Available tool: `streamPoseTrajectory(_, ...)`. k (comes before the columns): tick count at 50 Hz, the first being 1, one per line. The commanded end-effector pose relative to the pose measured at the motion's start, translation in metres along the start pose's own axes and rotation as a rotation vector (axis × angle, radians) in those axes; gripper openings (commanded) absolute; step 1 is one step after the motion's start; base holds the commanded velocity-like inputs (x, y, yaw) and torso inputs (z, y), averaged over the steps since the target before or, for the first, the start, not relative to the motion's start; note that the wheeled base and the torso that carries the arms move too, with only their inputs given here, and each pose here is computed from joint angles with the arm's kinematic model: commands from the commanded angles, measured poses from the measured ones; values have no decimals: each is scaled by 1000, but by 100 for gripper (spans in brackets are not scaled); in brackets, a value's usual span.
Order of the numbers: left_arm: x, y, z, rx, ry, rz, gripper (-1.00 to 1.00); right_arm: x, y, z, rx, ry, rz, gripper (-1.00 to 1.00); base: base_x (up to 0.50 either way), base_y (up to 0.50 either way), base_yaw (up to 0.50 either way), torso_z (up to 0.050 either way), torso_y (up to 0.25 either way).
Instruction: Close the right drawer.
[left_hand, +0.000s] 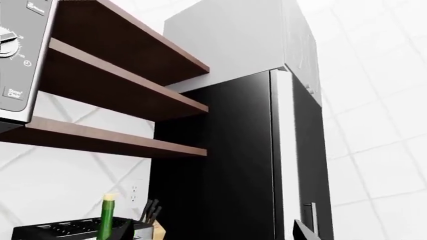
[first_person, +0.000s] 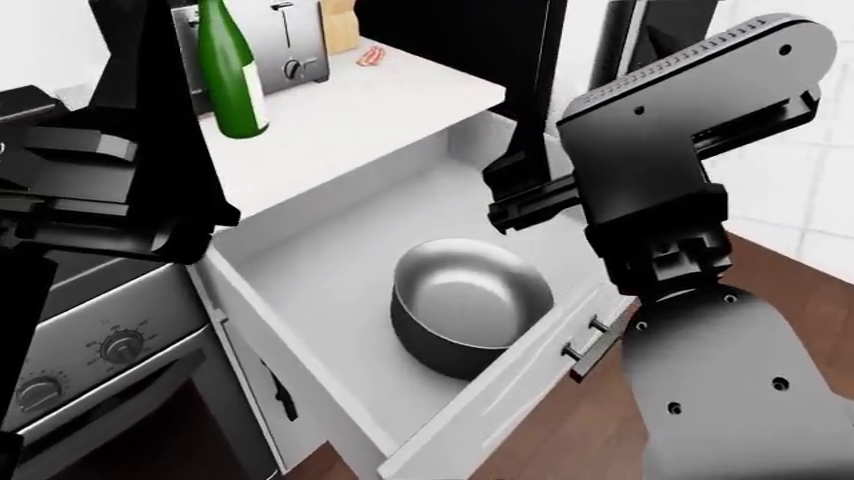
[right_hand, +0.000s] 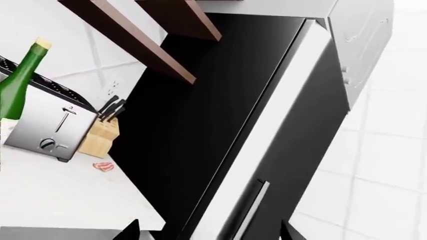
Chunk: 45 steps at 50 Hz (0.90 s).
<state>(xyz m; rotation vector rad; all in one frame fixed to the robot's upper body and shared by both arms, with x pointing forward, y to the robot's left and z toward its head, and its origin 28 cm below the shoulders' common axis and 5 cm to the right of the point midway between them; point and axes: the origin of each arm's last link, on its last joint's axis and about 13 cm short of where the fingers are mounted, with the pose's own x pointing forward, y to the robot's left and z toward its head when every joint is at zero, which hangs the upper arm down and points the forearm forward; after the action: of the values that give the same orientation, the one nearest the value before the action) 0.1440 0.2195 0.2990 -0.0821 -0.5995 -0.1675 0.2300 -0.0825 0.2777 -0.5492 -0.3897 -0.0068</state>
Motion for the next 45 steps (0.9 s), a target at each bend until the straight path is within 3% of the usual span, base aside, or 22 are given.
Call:
streamPoseTrajectory(1, -1, 1, 0, -1, -1, 4, 100, 0, -1, 0, 14, -5, -10, 100, 0, 0, -500, 0, 0)
streamPoseTrajectory(12, -1, 2, -1, -2, -3, 6, 100, 0, -1, 0, 34, -5, -11, 100, 0, 0, -500, 0, 0)
streamPoseTrajectory(40, -2, 1, 2, -7, -11, 6, 100, 2, -2, -1, 59, 15, -23, 100, -22, -19, 0, 0, 0)
streamPoseTrajectory(45, -2, 2, 4, -6, -17, 12, 100, 2, -2, -1, 71, 12, -31, 100, 310, -353, 0, 0, 0)
